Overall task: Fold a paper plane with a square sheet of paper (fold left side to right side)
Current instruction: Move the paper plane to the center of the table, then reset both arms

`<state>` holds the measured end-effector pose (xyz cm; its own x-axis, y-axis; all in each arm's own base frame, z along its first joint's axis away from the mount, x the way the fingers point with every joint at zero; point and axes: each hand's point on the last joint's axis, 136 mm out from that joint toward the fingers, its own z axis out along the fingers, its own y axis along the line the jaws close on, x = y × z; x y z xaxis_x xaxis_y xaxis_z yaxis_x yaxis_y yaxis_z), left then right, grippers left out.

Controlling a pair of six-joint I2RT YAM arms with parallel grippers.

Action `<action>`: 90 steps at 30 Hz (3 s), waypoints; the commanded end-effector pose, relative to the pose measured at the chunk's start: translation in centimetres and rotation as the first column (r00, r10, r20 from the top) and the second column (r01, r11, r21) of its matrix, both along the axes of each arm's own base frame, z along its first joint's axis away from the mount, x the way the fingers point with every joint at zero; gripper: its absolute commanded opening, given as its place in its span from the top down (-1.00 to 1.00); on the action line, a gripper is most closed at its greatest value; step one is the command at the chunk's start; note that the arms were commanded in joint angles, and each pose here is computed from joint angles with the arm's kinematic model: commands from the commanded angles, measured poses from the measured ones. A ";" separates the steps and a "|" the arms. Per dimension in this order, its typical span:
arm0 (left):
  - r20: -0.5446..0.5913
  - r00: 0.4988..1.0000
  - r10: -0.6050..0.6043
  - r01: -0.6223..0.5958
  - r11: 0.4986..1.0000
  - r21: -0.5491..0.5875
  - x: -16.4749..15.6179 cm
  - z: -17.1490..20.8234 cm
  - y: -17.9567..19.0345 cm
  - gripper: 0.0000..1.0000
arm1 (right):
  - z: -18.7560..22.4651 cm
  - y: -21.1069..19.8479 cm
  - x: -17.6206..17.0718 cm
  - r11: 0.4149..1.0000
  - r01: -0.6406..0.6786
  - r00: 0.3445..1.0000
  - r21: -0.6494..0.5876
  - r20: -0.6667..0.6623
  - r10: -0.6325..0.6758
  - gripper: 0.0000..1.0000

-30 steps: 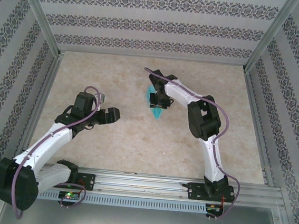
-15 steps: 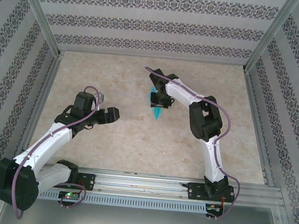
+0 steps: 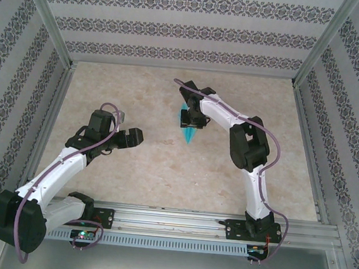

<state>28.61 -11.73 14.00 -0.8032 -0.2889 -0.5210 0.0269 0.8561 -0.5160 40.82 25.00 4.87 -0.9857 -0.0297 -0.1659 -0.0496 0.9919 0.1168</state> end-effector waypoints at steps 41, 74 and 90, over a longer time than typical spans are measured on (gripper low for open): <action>0.166 0.960 0.226 -0.254 0.952 0.173 3.5 2.4 7.3 -1.00 | 13.6 -10.2 -7.3 0.999 0.000 0.874 -0.053 0.485 0.026 -0.96; 0.275 0.926 0.257 -0.324 0.917 0.233 4.6 5.7 10.1 -1.00 | 8.6 -26.5 -10.0 0.968 0.243 0.425 0.056 0.891 -0.158 -0.97; 0.265 0.926 0.270 -0.335 0.910 0.242 4.9 5.5 10.6 -1.00 | 8.7 -25.2 -4.9 0.991 0.115 0.321 0.071 0.941 -0.104 -0.96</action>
